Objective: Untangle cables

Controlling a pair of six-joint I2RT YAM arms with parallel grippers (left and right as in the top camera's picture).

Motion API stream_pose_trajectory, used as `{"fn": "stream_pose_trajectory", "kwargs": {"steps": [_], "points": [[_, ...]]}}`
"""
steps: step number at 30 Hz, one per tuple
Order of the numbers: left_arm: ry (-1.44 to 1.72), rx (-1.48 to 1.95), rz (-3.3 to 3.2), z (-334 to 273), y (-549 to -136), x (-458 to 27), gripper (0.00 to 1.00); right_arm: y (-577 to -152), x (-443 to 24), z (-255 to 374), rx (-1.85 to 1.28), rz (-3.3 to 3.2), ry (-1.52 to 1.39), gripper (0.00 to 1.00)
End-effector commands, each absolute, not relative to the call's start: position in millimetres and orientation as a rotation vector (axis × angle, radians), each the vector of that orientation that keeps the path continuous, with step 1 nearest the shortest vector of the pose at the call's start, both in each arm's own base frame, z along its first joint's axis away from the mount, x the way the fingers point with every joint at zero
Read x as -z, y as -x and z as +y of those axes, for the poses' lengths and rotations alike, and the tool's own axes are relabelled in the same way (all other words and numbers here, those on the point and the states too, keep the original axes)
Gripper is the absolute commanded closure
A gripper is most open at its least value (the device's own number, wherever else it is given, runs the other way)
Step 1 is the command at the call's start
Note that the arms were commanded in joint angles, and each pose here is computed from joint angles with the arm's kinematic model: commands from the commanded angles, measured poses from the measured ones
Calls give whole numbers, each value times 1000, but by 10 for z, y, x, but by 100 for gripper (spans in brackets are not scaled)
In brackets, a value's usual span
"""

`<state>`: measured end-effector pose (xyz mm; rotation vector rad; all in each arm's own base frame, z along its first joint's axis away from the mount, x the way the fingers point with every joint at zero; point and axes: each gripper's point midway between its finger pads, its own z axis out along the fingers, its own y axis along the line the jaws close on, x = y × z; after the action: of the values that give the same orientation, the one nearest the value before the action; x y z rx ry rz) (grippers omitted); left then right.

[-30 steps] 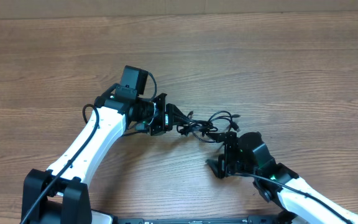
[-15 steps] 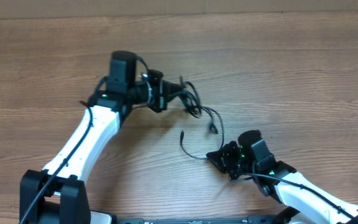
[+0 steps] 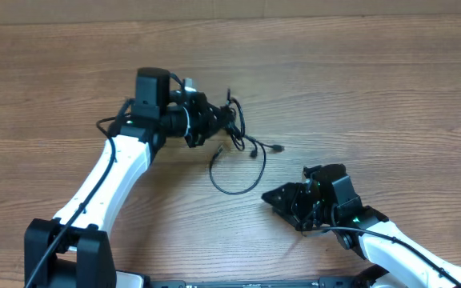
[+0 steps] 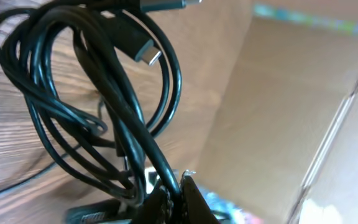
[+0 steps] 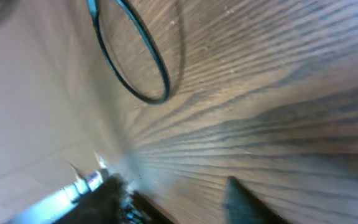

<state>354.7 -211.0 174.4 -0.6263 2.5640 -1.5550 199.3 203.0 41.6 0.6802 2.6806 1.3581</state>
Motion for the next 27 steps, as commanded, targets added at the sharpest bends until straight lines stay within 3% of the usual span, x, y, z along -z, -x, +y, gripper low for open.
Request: {"fn": "stream_pose_trajectory", "kwargs": {"steps": [1,6,8,19,27], "points": [[230,1494,2554,-2186,-3428,-1772,96,-2033,-495,2057,-1384,2649,-624,12],[101,1378,2593,-2174,-3346,-1632,96,-2044,-495,2053,-1379,2644,-625,9],[79,1337,2614,-2178,-3316,-1580,96,-2061,-485,2039,-1364,2639,-633,0],[-322,1229,2578,-2474,-3094,-1510,96,-2266,-618,2035,-1376,2525,-609,0],[-318,1080,2632,-2426,-3085,-1363,96,-2393,-658,1834,-1420,2480,-708,0]]}}
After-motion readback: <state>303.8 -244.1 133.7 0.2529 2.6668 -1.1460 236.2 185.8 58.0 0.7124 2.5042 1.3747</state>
